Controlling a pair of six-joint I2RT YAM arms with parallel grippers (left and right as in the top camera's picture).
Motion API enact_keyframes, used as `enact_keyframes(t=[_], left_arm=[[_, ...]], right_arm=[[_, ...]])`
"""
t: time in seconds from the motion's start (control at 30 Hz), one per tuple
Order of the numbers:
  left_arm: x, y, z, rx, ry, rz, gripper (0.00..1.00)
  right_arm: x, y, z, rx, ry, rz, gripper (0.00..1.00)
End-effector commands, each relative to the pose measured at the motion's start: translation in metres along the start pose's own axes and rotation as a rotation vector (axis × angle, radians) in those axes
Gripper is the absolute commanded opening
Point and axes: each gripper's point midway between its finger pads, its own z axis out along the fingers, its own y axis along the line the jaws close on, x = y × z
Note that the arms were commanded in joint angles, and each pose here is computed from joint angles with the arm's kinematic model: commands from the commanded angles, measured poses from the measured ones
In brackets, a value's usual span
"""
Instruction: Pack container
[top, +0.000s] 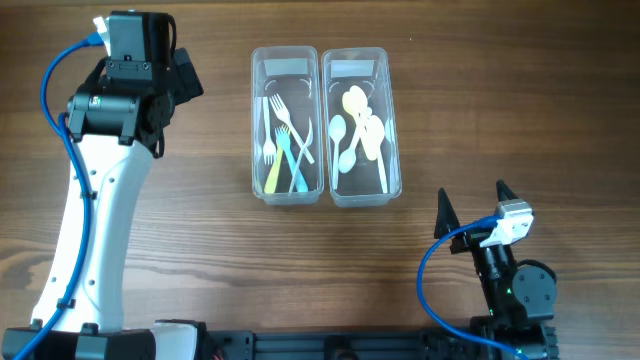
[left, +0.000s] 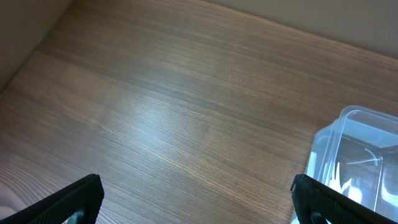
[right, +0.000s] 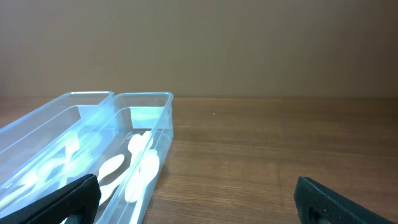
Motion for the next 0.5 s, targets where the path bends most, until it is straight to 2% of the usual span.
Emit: enact_keyframes(t=[0.0,0.23,0.4,0.47], left_arm=[[-0.001,0.005,0.001,-0.021,-0.007,-0.006,1.0],[-0.004,0.007,-0.007,-0.014,-0.024,-0.014,1.0],[-0.02,0.022,-0.053,0.035,-0.132,-0.067,1.0],[-0.027,0.03,-0.086,0.087,-0.199,-0.1,1.0]], right_arm=[[-0.001,-0.004,0.0,0.022,-0.011,-0.005,1.0],[-0.001,-0.004,0.0,0.022,-0.011,-0.005,1.0],[-0.001,-0.004,0.0,0.022,-0.011,-0.005,1.0],[-0.001,-0.004,0.0,0.022,-0.011,-0.005,1.0]])
